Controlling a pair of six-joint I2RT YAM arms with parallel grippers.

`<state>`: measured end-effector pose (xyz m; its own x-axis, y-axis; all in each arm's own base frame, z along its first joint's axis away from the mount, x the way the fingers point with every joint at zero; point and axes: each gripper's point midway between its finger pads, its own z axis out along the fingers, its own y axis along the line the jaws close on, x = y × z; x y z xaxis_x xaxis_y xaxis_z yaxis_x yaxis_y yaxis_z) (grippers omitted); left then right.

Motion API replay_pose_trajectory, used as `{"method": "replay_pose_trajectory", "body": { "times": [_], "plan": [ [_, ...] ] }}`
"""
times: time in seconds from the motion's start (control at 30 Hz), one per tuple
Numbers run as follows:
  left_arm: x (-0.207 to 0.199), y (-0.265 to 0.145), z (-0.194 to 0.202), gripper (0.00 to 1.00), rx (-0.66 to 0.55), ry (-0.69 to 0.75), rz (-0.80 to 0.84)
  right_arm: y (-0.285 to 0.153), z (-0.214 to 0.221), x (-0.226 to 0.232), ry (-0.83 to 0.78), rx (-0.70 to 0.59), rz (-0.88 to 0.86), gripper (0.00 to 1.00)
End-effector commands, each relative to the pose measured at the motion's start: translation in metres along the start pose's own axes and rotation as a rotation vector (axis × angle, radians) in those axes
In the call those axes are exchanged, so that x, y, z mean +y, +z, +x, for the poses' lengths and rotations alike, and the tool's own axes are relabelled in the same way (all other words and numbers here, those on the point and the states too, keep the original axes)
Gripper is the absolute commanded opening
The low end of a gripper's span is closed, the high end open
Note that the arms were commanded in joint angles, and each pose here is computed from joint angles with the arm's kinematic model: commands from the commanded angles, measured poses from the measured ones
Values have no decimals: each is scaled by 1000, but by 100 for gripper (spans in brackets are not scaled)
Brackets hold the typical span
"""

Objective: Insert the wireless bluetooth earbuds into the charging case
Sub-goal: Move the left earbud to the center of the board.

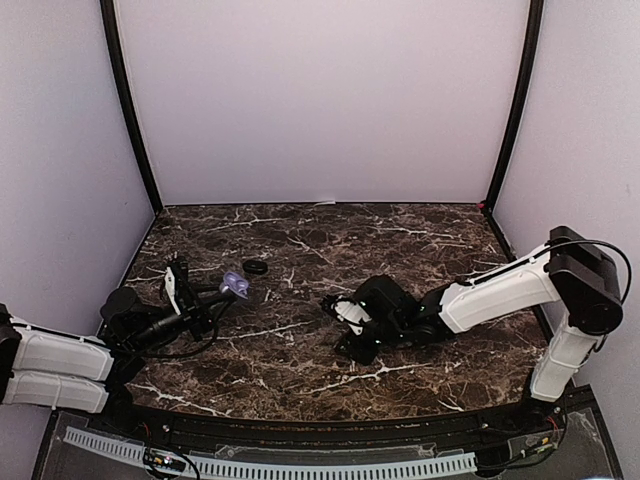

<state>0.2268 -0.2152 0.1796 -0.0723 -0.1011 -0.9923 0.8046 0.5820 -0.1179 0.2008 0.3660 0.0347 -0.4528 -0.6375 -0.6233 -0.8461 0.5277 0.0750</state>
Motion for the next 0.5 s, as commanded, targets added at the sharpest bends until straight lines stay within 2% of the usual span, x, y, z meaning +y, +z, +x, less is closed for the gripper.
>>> {"method": "replay_pose_trajectory", "body": {
  "times": [0.0,0.3,0.47],
  "plan": [
    [-1,-2,-3,19,-14,15,4,-10,-24,7,28,-86,-55,39],
    [-2,-2,-4,19,-16,15,10,-20,-29,-16,121,-110,-75,38],
    [-2,-2,-4,19,-14,14,11,-13,-21,-25,122,-67,-56,37]
  ]
}}
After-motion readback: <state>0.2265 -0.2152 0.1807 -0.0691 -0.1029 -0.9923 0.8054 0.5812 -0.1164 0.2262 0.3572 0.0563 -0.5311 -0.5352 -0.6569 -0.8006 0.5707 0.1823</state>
